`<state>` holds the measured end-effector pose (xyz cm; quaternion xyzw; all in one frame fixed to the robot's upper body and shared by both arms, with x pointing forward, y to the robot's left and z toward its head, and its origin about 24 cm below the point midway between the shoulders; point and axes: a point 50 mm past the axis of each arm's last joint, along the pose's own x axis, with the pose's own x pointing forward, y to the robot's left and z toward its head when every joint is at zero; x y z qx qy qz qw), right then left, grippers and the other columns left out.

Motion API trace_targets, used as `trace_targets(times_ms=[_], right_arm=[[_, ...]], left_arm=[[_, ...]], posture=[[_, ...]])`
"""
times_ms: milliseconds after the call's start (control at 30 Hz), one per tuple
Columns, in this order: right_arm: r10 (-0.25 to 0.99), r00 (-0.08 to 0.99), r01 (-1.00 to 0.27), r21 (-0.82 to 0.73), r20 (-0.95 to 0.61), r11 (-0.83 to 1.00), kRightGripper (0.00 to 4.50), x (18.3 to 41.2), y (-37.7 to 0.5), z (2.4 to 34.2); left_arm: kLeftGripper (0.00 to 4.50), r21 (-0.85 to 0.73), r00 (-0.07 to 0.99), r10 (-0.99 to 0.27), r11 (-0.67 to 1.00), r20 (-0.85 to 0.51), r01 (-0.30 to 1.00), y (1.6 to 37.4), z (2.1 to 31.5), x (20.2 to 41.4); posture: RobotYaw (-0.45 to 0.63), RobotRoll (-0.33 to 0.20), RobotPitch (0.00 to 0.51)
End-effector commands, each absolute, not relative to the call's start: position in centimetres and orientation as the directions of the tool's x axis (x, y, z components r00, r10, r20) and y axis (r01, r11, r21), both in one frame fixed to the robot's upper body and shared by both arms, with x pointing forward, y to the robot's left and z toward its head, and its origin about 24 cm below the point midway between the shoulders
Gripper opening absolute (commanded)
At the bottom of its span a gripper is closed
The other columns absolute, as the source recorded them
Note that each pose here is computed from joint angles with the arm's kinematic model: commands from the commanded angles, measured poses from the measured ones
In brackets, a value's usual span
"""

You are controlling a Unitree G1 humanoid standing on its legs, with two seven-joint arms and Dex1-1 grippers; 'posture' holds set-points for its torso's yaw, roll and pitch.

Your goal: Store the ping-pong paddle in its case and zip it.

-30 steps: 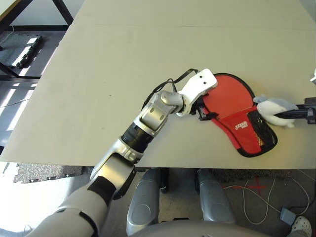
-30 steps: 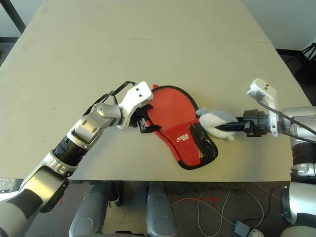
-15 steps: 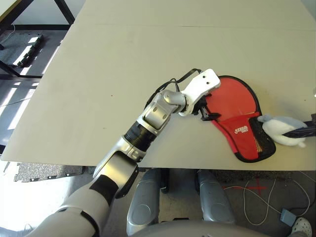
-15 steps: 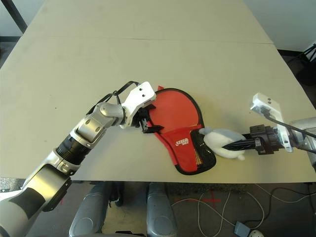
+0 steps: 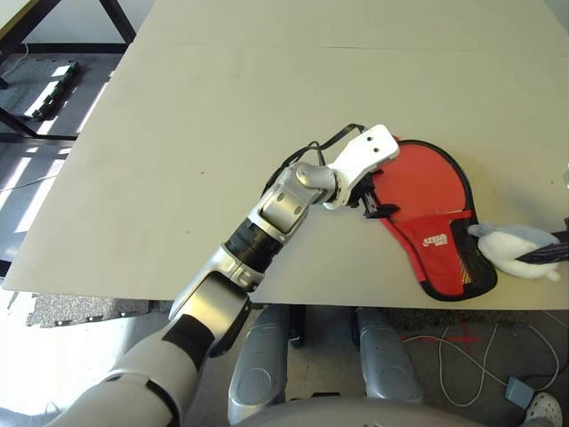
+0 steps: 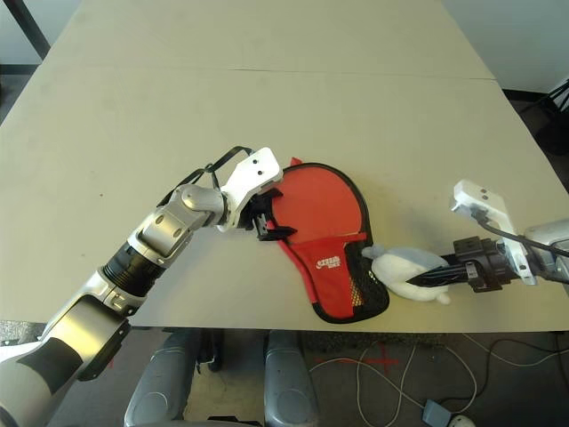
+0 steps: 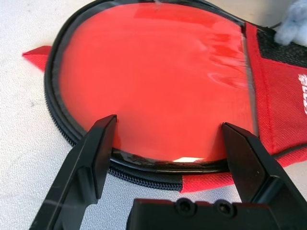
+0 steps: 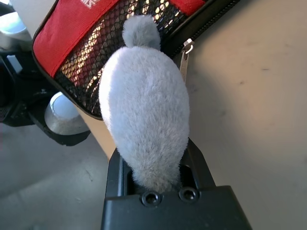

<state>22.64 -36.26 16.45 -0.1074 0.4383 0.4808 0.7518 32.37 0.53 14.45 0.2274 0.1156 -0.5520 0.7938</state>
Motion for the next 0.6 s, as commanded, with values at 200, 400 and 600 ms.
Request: trace_targets(times_ms=[200, 400, 600], right_arm=[[0.558, 0.069, -0.794, 0.293, -0.827, 0.532, 0.54, 21.2, -37.5, 15.3], [0.550, 0.162, -0.808, 0.210, -0.820, 0.551, 1.83, 22.3, -37.7, 17.5], [0.559, 0.279, -0.799, 0.134, -0.781, 0.586, 3.76, 22.4, -38.7, 20.3]], left_arm=[[4.50, 0.200, 0.367, -0.776, 0.308, -0.513, 0.930, 1.1, 12.4, 32.6], [4.50, 0.211, 0.376, -0.782, 0.312, -0.497, 0.926, 1.4, 13.3, 32.8], [4.50, 0.200, 0.382, -0.798, 0.325, -0.466, 0.924, 2.0, 14.3, 32.9]], posture=[[-0.13, 0.000, 0.296], [-0.13, 0.000, 0.291], [-0.13, 0.000, 0.285]])
